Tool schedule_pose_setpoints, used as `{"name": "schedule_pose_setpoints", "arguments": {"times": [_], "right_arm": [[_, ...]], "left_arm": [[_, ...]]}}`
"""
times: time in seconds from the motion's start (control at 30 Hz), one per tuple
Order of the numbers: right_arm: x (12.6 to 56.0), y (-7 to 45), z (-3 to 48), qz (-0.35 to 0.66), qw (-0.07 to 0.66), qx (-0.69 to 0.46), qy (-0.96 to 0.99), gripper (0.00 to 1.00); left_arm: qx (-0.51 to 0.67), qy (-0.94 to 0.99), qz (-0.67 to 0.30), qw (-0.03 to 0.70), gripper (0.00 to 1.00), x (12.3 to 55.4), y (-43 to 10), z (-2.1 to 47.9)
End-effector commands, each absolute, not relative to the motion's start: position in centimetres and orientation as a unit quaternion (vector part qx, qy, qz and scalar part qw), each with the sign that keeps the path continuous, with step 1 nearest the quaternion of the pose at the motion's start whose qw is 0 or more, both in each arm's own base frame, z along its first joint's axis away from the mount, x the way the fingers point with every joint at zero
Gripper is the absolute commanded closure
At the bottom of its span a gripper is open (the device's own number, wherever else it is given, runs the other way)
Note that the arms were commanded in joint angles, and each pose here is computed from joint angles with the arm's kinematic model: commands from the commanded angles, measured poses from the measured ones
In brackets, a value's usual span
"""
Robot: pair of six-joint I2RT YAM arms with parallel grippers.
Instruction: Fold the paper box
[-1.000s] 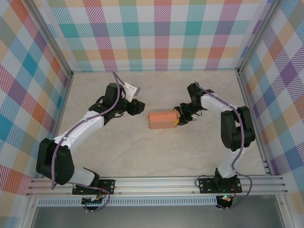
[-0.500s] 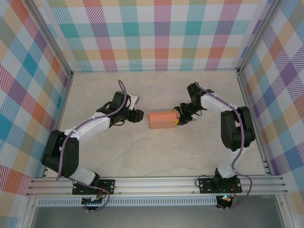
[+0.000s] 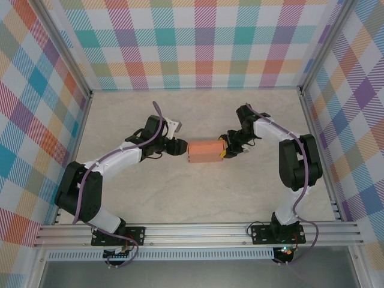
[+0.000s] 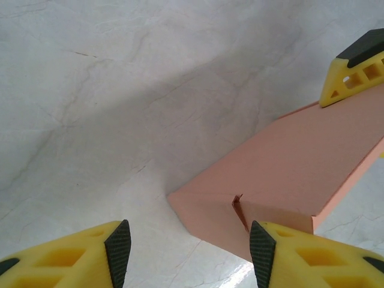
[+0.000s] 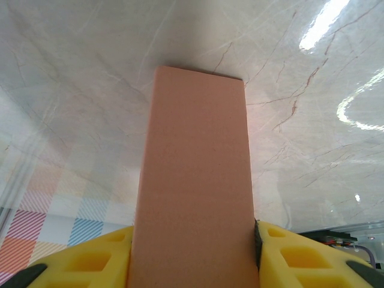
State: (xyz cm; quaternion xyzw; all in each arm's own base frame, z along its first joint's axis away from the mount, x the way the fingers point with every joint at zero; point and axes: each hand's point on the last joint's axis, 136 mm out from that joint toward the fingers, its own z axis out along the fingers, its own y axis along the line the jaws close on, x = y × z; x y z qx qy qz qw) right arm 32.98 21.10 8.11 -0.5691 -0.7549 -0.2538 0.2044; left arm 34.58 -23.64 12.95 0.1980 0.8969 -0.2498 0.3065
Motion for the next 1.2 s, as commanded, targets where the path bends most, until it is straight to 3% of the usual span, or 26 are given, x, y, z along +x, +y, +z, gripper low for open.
{"name": "schedule_pose_setpoints", "arguments": {"times": [0.0,0.6,0.9,1.17], "right_arm": [[32.7,20.7,7.7,-0.231,0.201,-0.592,-0.745,0.57],[32.7,20.8,7.4,-0.230,0.204,-0.588,-0.748,0.57],[32.7,20.7,7.2,-0.226,0.203,-0.587,-0.751,0.58],[32.8,20.1,6.7,-0.212,0.188,-0.589,-0.757,0.60]], "left_arm": [[0.209,0.881,-0.282,0.318,0.43,33.9,-24.7,14.5],[0.212,0.881,-0.309,0.290,0.42,33.6,-26.0,13.1],[0.243,0.891,-0.264,0.279,0.42,33.1,-24.8,10.5],[0.278,0.876,-0.245,0.308,0.41,33.2,-24.3,11.3]]}}
